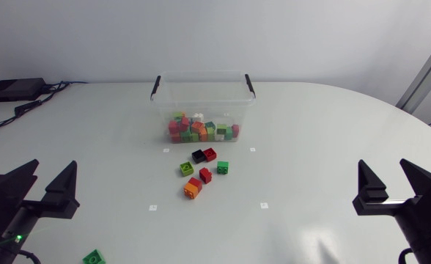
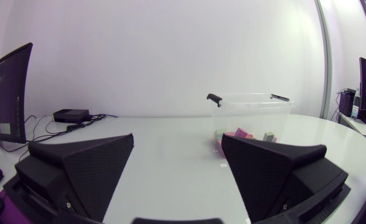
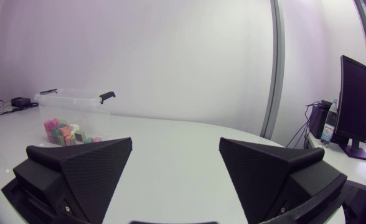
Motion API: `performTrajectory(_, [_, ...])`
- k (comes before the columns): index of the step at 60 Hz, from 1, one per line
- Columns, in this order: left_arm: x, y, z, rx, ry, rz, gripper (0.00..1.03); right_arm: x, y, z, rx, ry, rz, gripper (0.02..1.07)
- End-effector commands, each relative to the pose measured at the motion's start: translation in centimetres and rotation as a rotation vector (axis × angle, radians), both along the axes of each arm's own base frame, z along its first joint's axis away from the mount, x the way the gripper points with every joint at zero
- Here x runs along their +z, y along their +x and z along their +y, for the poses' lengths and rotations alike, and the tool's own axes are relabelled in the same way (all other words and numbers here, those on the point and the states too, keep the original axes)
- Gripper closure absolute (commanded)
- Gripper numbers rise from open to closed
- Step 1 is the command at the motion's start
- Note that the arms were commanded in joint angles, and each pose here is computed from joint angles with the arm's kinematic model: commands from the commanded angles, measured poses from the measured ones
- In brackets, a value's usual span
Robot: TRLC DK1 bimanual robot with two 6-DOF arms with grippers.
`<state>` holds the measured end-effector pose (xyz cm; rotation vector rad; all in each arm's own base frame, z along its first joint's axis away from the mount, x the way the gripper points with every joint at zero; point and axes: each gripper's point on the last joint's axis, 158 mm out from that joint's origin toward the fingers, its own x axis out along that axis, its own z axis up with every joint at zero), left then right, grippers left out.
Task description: Place the duplo bricks in the container
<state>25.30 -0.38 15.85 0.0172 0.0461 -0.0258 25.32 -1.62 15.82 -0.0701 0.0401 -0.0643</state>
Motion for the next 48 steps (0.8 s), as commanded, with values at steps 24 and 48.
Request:
performTrajectory(24, [-0.6, 0.0, -0.4, -0.013, -0.023, 0.006, 0.05, -1.0, 0.0, 0.2, 0.009, 0.014, 0.020, 0.06])
performTrajectory(48, [1.4, -0.2, -0.4, -0.015, -0.020, -0.026, 0.05, -0.3, 0.1, -0.1, -0.006, 0.014, -0.009, 0.06])
